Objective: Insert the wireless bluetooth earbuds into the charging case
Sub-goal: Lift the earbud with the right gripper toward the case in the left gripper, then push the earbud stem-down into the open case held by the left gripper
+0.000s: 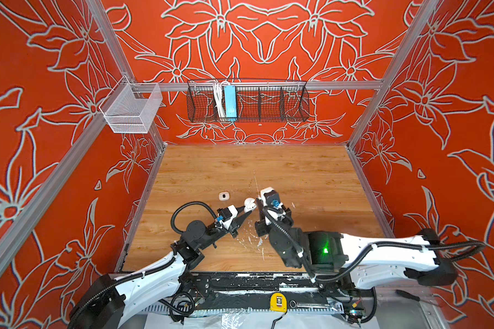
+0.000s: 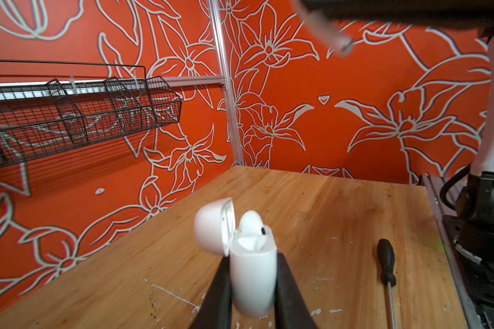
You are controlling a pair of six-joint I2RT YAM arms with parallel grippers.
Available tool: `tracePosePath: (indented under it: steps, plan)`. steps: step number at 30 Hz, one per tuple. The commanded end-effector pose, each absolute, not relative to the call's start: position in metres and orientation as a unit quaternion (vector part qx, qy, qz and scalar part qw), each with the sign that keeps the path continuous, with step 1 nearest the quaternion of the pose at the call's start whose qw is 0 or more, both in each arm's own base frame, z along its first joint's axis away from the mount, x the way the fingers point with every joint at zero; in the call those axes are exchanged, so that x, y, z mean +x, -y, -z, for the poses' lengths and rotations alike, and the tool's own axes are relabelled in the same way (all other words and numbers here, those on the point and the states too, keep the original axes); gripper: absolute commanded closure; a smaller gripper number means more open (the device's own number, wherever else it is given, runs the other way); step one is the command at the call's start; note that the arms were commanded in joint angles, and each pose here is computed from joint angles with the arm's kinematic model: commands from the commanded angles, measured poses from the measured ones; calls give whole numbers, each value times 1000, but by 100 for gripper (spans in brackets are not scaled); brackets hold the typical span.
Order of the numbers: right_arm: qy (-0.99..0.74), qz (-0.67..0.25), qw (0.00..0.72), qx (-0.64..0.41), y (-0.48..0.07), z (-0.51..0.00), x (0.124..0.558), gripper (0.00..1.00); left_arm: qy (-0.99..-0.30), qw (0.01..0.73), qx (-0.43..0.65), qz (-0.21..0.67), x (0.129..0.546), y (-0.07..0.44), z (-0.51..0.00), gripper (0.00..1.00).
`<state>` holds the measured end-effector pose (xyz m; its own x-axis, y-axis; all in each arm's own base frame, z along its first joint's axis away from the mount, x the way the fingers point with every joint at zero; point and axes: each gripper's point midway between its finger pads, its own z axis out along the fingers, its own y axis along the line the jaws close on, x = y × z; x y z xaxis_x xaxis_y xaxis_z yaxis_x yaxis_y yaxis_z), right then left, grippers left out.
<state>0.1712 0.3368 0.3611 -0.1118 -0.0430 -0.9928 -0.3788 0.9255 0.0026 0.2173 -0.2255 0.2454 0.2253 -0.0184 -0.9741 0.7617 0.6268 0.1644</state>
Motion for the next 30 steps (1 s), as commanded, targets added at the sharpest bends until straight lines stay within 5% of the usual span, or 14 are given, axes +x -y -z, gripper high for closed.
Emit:
tracePosePath:
  steps: [1,18,30]
  plan:
    - [-712,-122,681,-122,-348,-385,165,98,-549,735,309,251,221,214,-256,100]
    - [-737,-242,628,-65,-343,-354,196,100,-551,739,293,254,219,207,-263,100]
    - [-752,-231,616,-50,-349,-339,213,100,-591,729,254,233,234,197,-259,100]
